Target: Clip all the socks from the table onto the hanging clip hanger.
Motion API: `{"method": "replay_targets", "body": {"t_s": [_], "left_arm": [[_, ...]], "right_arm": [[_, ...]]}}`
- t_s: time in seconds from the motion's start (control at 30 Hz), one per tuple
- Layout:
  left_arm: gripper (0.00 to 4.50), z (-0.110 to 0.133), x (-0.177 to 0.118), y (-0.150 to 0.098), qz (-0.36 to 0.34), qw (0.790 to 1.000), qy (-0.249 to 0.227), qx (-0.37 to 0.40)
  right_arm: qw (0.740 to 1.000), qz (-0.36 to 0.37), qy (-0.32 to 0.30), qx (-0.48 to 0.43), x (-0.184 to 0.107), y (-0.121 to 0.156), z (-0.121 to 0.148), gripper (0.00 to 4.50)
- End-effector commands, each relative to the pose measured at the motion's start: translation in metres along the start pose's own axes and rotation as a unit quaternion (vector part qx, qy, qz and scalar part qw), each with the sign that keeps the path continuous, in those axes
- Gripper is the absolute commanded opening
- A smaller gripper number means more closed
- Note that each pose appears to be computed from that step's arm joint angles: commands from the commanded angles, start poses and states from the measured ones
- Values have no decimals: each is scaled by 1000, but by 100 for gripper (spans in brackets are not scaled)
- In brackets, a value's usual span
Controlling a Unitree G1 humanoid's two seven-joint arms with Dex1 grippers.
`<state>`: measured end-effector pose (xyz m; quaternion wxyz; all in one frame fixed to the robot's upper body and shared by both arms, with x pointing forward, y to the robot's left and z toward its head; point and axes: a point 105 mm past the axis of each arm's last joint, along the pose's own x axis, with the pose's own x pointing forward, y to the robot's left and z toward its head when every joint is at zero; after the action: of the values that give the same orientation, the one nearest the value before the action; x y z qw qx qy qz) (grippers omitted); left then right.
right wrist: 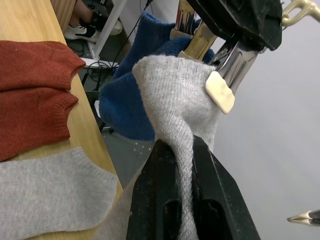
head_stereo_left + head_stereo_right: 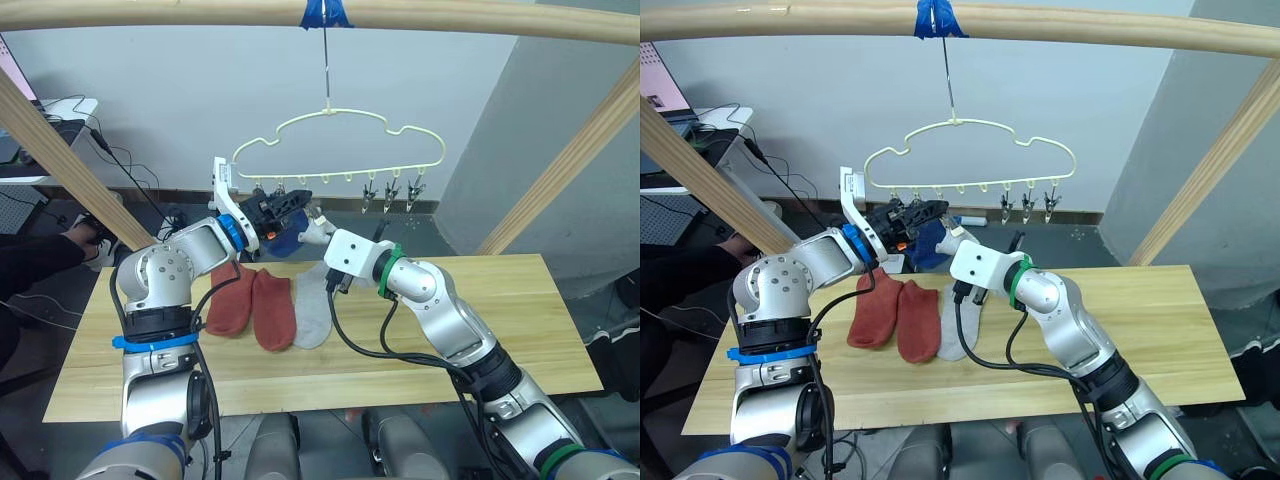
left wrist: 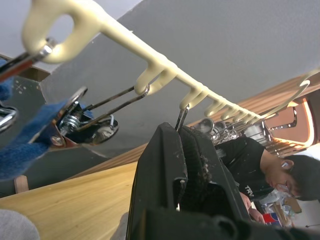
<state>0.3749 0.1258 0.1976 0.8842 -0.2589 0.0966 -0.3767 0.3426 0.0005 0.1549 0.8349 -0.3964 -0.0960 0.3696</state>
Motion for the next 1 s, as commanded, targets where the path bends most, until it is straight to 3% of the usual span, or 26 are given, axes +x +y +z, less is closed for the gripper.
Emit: {"method": "replay_targets", "body": {"t_s": [0.03,0.33,0.47,0.57,0.77,0.83,1.0], "left_arm": [[60,-13,-6,16,37,999,22,14],[342,-10,-20,13,34,998,27,44],[450,-10,-35,4,22,995,41,86],[450,-12,-44,-2,11,993,56,108],[450,-16,-52,15,64,984,62,155],[450,-19,-54,22,94,977,61,184],[450,-26,-54,3,46,961,54,267]], "right_arm": [[999,-31,-21,-1,-1,-14,8,0],[997,-62,-17,38,-1,-21,-6,0],[994,-57,-16,97,0,-19,-13,111],[990,-55,-10,129,-2,-18,-20,215],[975,-62,11,215,-34,-17,-48,430],[972,-80,12,220,-46,-21,-51,445],[939,-151,-27,309,-65,-40,-40,445]]}}
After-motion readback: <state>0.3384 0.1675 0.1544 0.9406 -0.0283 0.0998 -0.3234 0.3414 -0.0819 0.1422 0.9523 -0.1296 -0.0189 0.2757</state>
